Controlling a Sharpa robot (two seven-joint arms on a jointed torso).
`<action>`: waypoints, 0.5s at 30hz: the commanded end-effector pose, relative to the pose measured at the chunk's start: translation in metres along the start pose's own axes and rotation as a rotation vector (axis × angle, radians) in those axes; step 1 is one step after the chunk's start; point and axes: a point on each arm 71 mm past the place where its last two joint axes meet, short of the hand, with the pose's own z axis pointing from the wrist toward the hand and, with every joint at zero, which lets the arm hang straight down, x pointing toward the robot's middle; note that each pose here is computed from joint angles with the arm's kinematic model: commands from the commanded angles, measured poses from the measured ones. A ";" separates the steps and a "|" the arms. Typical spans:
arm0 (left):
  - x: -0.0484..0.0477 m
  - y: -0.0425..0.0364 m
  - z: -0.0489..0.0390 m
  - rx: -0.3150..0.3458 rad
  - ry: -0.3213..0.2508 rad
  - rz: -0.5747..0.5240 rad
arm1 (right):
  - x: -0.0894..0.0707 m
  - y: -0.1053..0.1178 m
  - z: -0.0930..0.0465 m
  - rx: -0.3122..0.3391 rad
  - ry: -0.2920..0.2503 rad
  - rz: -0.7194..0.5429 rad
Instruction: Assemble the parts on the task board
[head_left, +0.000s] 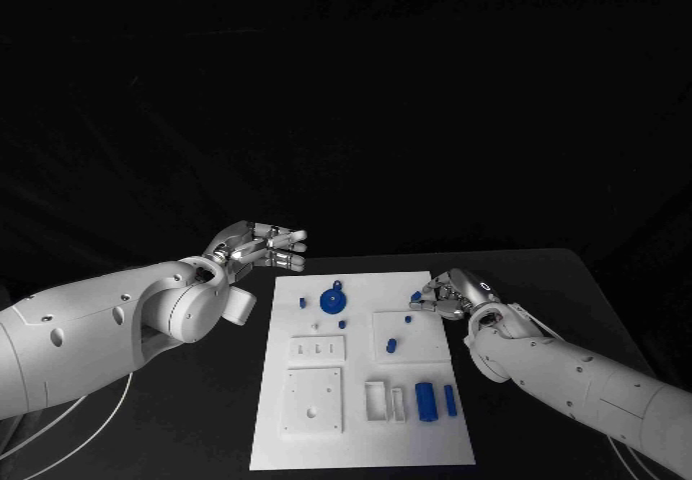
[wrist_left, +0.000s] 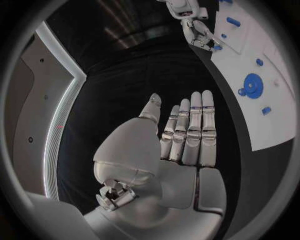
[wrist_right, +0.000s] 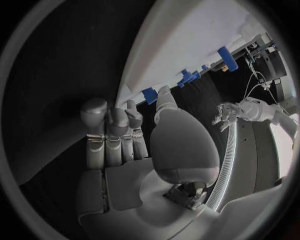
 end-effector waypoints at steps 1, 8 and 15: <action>0.0023 -0.0004 0.0002 0.007 0.021 -0.001 | 0.000 0.000 -0.001 0.022 -0.025 -0.023; 0.0029 0.0003 0.0003 0.005 0.024 -0.002 | 0.003 0.004 -0.002 0.020 -0.029 -0.028; 0.0034 0.0008 0.0005 0.003 0.026 -0.003 | 0.006 0.009 -0.001 0.017 -0.028 -0.029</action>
